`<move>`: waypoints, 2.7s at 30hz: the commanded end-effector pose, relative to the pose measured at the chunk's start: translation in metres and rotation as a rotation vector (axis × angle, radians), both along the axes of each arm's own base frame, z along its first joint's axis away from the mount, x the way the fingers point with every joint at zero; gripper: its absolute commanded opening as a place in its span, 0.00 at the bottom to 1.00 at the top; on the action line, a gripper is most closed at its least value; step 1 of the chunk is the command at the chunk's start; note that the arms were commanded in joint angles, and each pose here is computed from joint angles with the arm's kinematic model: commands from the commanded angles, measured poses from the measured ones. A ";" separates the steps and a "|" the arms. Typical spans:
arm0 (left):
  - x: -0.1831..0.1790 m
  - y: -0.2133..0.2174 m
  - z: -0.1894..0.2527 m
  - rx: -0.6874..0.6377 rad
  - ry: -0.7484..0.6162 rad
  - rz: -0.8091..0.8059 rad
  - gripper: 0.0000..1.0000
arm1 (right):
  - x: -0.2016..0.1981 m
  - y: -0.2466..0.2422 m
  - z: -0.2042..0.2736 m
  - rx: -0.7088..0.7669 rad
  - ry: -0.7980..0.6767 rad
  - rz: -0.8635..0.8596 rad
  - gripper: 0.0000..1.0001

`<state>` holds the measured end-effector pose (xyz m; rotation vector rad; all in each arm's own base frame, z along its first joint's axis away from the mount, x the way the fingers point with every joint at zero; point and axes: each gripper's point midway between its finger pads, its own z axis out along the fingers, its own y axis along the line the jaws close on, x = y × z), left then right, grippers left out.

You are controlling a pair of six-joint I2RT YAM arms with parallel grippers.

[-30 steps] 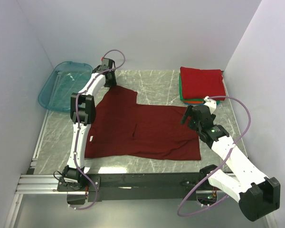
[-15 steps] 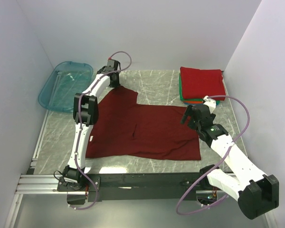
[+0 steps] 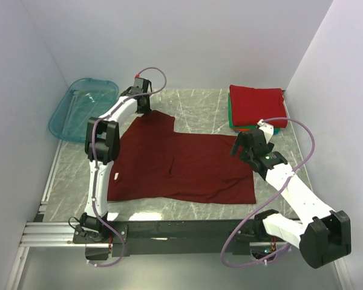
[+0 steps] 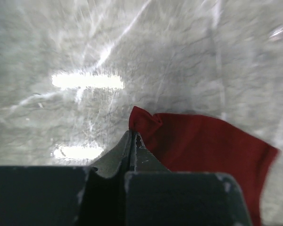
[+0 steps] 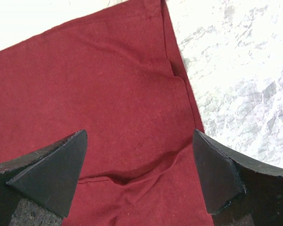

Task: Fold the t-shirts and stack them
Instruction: Fold the tshirt

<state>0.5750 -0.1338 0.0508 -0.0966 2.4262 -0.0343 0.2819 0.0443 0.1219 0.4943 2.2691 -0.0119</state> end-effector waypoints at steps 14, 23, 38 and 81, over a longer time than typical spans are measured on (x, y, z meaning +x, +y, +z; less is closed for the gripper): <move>-0.019 -0.028 0.075 -0.185 -0.167 -0.097 0.00 | 0.051 -0.024 0.005 0.054 0.083 -0.109 0.96; -0.037 -0.024 0.066 -0.190 -0.149 -0.090 0.00 | 0.088 -0.034 -0.040 0.067 0.223 -0.139 0.85; -0.042 -0.025 0.062 -0.202 -0.160 -0.098 0.00 | 0.156 -0.050 -0.067 -0.046 0.242 -0.133 0.72; -0.113 -0.022 0.097 -0.306 -0.219 -0.124 0.00 | 0.138 -0.028 -0.034 -0.050 0.145 -0.016 0.00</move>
